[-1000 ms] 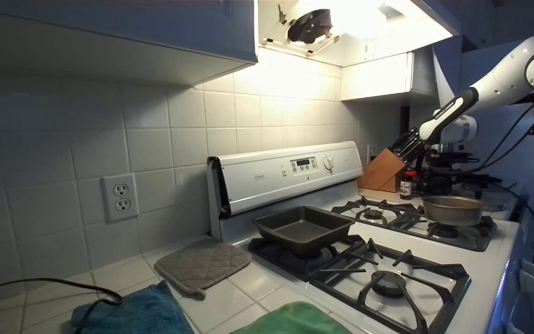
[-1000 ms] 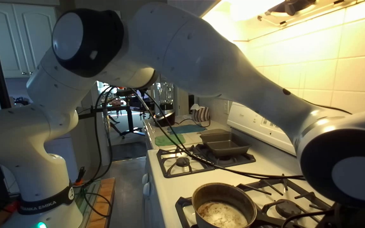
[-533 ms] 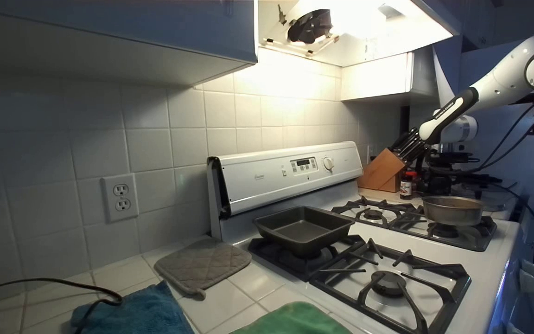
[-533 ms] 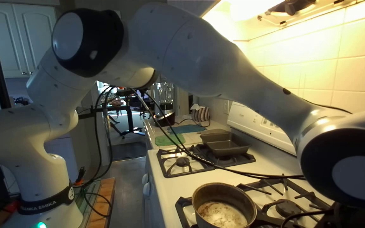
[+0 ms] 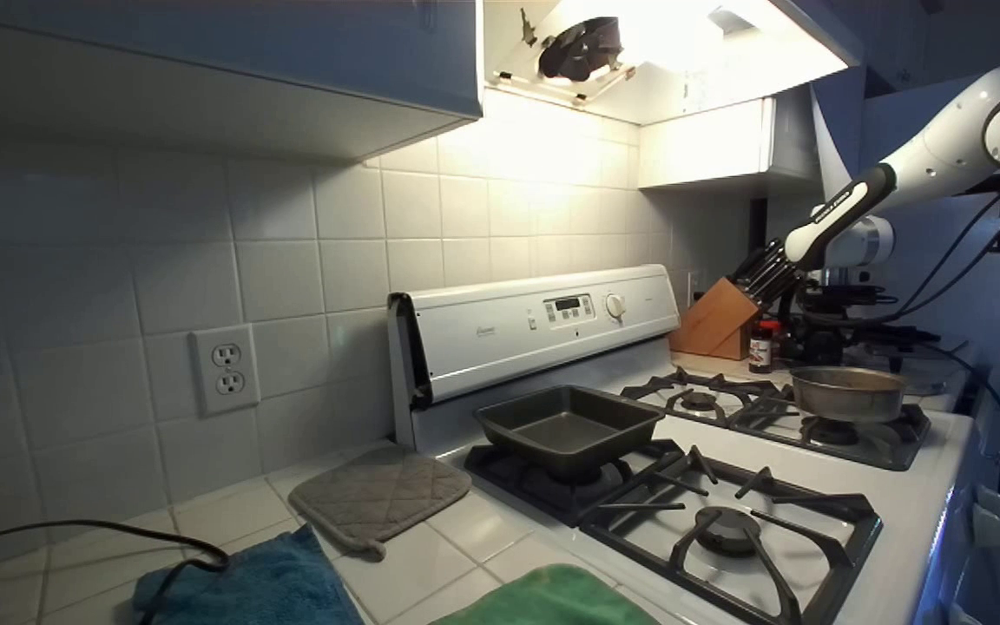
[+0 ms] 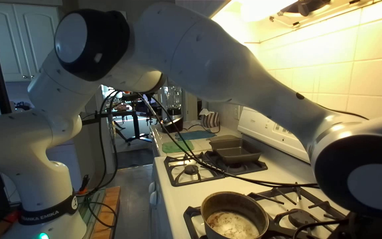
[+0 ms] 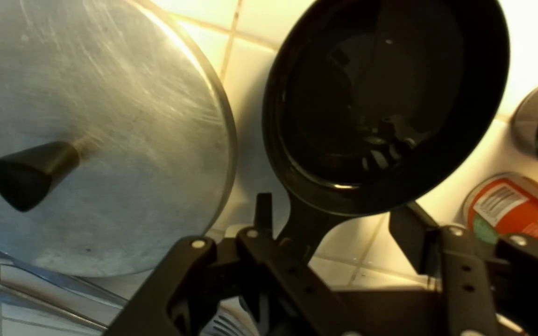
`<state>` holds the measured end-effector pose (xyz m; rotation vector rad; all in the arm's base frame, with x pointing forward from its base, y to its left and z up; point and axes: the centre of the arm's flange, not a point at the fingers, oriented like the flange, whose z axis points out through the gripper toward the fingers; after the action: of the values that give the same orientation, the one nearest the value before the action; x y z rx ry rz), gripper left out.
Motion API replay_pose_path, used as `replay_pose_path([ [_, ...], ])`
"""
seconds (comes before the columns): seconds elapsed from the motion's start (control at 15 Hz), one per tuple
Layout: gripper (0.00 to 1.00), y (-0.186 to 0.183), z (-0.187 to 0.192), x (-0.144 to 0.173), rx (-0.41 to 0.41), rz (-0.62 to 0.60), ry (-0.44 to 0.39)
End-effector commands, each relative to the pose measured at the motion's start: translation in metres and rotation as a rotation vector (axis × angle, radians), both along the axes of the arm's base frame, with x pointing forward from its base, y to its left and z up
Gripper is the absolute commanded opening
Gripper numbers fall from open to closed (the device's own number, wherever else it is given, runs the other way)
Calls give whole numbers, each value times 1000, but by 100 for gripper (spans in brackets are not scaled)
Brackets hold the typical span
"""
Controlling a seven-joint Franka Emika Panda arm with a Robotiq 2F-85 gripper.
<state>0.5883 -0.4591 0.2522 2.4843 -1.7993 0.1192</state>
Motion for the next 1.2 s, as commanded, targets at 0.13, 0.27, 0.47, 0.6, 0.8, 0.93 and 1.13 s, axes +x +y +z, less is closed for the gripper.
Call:
replay_pose_path([
  [0.13,61,-3,0,8,26,-31,-7],
  [0.27,61,-3,-1,8,26,-34,-7],
  [0.47,59,-3,-1,8,27,-37,-5],
  [0.6,55,-3,-1,8,29,-40,-5],
  [0.8,49,-1,0,8,33,-40,-3],
  [0.93,49,0,0,9,36,-41,-1],
  [1.13,48,1,1,10,40,-39,0],
])
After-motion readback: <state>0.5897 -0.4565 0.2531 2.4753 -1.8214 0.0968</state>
